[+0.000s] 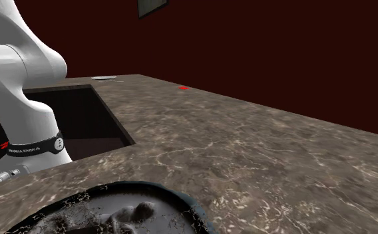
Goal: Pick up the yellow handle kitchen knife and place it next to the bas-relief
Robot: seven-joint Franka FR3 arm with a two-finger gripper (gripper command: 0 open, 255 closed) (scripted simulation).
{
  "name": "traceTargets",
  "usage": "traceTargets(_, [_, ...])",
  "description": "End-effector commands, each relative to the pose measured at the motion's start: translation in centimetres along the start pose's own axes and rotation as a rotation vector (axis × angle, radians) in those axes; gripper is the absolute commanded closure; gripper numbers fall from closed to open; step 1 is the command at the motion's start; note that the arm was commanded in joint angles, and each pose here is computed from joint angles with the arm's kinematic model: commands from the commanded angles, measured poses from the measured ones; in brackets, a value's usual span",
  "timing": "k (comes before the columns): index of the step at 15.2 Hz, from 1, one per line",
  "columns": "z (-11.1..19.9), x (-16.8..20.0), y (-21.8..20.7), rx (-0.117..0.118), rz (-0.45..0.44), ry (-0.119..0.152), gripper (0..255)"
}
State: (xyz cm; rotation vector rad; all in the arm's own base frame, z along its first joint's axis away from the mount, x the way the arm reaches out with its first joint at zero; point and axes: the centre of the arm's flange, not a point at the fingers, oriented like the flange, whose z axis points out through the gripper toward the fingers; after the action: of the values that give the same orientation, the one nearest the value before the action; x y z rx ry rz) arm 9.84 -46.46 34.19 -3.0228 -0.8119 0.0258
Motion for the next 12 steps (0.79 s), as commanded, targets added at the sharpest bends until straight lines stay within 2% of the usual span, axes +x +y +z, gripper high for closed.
traceTargets(1, [0.0, 0.0, 0.0, 0.000, 0.000, 0.000, 0])
traceTargets(5, [-5.0, 0.0, 0.0, 0.000, 0.000, 0.000, 0])
traceTargets(12, [-5.0, 0.0, 0.0, 0.000, 0.000, 0.000, 0])
